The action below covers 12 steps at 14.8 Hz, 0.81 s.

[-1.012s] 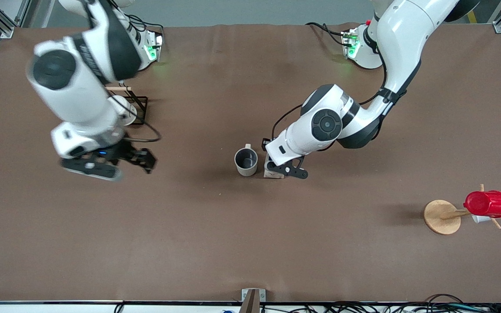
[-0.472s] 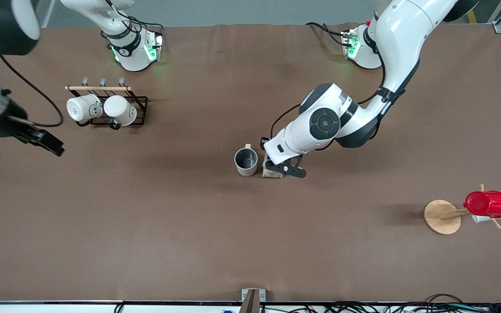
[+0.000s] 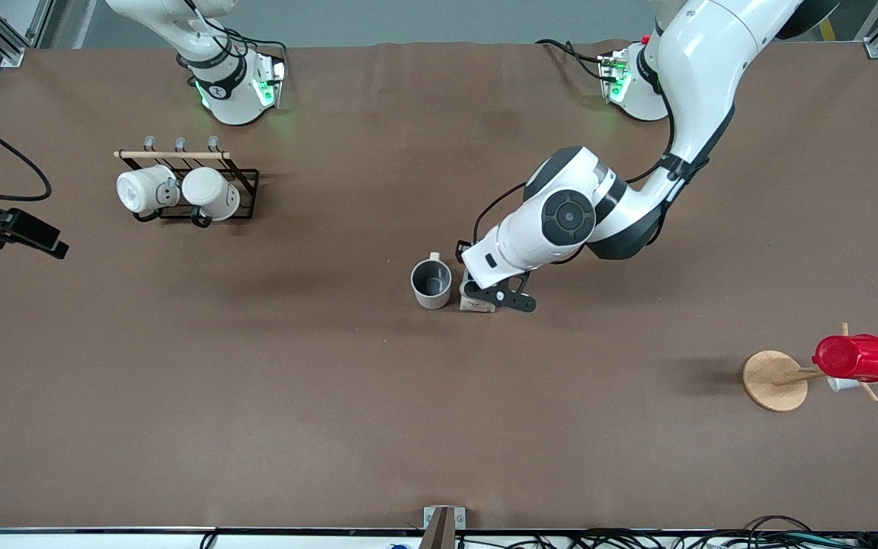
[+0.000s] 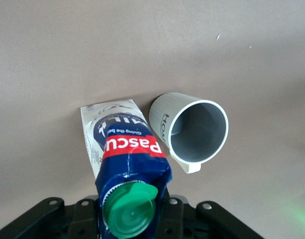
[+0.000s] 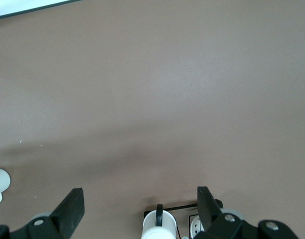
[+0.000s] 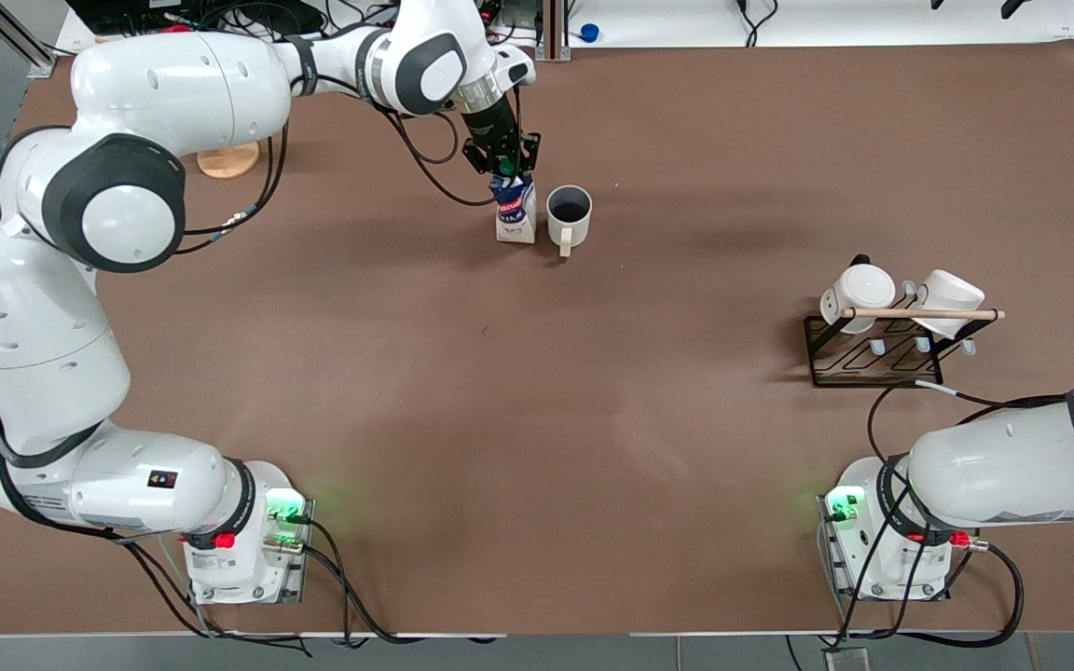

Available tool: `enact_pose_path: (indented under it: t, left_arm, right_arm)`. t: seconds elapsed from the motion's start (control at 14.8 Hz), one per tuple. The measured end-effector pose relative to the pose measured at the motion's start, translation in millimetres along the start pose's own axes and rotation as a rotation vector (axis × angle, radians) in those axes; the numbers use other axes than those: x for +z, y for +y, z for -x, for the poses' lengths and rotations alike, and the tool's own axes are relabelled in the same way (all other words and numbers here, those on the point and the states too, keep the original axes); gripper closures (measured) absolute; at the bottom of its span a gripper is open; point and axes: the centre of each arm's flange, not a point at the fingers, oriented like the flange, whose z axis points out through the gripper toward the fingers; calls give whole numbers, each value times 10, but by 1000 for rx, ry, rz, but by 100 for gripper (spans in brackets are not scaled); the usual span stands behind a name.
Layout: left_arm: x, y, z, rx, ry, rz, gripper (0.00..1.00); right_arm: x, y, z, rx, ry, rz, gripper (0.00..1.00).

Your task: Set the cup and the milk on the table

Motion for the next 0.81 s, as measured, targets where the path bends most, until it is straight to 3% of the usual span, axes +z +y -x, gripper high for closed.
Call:
enact_pose_path:
  t: [0.4, 0.54, 0.81]
  left_arm:
    - [49, 16, -5, 1, 2, 7, 66]
    - [46, 29, -2, 3, 3, 8, 51]
    - [1, 86, 3, 11, 11, 16, 12]
  right_arm:
    - [-156, -81, 105, -73, -14, 1, 0]
    - [-147, -89, 112, -80, -21, 3, 0]
    - [-139, -118, 126, -87, -29, 4, 0]
